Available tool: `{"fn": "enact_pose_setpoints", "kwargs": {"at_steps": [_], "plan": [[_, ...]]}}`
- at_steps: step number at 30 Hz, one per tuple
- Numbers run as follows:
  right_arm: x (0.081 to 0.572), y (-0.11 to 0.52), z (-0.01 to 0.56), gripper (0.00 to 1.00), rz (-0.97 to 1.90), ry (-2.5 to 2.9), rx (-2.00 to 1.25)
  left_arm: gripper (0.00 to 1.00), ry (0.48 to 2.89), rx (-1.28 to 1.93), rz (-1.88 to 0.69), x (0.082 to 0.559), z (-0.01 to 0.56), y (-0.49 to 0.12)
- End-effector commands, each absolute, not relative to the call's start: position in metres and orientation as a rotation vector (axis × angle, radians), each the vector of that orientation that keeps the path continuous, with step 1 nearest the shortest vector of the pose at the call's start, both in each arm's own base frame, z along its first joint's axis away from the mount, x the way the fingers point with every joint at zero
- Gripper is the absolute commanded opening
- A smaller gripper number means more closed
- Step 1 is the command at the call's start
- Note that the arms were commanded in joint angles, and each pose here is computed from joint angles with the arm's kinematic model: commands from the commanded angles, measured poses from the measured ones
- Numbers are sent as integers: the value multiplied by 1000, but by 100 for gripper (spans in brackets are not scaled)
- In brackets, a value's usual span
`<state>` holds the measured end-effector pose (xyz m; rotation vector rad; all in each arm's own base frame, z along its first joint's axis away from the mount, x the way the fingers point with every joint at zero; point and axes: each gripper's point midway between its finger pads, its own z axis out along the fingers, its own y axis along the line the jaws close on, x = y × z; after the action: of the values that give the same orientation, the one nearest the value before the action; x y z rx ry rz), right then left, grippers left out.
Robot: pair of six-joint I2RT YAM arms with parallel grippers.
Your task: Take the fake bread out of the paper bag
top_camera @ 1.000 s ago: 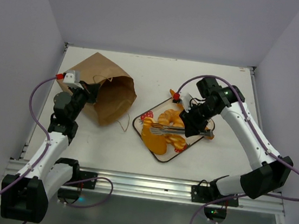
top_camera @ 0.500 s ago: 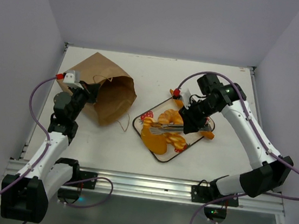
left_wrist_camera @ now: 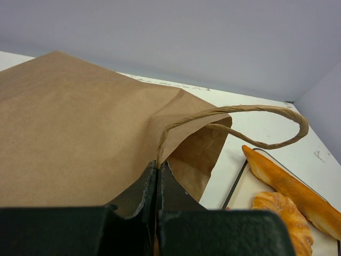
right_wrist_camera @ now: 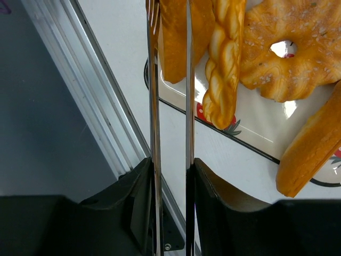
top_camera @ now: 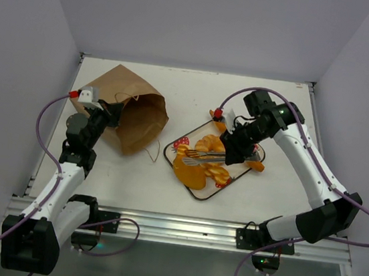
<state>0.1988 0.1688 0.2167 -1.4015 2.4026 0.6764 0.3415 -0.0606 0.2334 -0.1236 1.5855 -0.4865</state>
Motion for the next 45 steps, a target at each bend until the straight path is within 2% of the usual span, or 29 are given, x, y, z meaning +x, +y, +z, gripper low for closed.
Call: {"fn": "enact_pose_setpoints", "kwargs": {"at_steps": [1,18,33,39,45], "plan": [[157,159,229,38,794,2508,-1399,0,1550,-108,-471,341,246,-58],[157,159,229,43,797,2493,-1399,0,1547,-110,-476,341,247,-59],[179,173,248,42,790,2397,-1360,0,1538,-92,-485,341,254,-61],[209,206,262,41,811,2293,-1383,0,1534,-50,-509,339,269,-68],[235,278,262,40,880,2160,-1430,0,1485,78,-462,324,288,-72]]}}
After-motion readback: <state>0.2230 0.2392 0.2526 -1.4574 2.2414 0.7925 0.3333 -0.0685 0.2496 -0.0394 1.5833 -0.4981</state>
